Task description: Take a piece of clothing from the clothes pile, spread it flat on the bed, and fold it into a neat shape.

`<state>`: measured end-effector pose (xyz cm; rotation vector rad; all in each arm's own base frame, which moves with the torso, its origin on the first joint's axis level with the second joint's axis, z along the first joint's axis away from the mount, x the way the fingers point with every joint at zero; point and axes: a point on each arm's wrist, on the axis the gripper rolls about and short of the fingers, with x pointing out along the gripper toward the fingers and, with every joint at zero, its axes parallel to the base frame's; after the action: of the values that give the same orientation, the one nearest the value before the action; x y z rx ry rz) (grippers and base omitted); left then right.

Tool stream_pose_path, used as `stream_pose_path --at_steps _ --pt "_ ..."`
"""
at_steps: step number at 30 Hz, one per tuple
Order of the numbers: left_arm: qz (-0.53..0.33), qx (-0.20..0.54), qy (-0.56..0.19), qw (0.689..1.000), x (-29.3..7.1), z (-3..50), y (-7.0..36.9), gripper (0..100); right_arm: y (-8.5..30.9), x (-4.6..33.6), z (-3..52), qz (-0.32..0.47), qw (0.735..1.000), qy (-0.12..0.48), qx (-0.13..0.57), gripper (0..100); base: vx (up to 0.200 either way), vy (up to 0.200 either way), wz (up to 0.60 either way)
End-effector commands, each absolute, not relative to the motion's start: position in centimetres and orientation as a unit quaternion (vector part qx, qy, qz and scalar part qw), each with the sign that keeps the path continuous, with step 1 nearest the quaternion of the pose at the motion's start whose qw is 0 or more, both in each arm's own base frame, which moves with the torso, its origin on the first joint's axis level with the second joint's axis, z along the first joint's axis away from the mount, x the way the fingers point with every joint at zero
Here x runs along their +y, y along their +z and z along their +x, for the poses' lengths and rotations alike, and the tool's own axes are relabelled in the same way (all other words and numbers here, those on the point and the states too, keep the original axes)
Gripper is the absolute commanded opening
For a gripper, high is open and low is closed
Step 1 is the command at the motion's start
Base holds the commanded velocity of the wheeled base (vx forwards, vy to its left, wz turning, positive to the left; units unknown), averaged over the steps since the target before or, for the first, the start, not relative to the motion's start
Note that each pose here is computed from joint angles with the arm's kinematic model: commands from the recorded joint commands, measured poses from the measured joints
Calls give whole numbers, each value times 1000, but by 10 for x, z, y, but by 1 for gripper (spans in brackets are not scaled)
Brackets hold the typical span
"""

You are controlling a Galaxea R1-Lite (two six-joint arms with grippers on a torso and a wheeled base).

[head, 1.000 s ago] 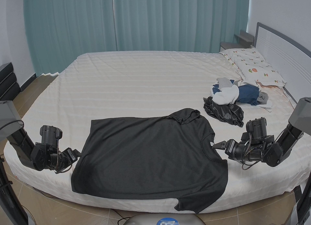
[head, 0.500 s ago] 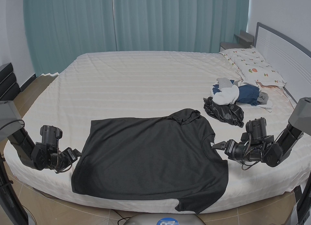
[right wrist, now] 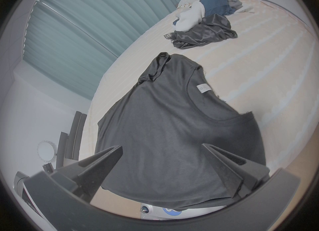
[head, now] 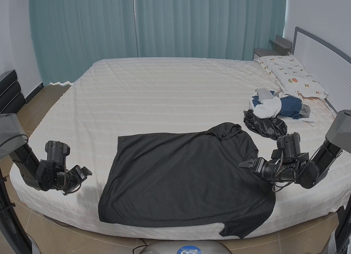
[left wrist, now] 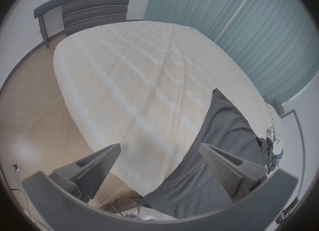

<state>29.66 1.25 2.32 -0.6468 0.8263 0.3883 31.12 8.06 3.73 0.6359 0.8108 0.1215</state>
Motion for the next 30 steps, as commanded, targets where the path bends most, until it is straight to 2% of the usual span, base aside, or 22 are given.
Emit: stream_pose_path --at_steps 1,5,11,17,30 --pt "-313 389 179 848 11 299 24 100 38 81 312 304 869 59 386 100 0 0 0" --pt "-349 383 168 839 4 303 29 100 38 81 311 303 869 60 386 100 200 0 0" --pt "-348 387 149 841 -8 304 30 100 38 81 311 303 869 60 386 100 200 0 0" --pt "-355 368 133 849 -16 321 37 100 38 82 311 303 869 60 387 100 0 0 0" --pt "-377 322 107 862 -27 424 11 100 38 84 308 299 871 54 386 100 0 0 0"
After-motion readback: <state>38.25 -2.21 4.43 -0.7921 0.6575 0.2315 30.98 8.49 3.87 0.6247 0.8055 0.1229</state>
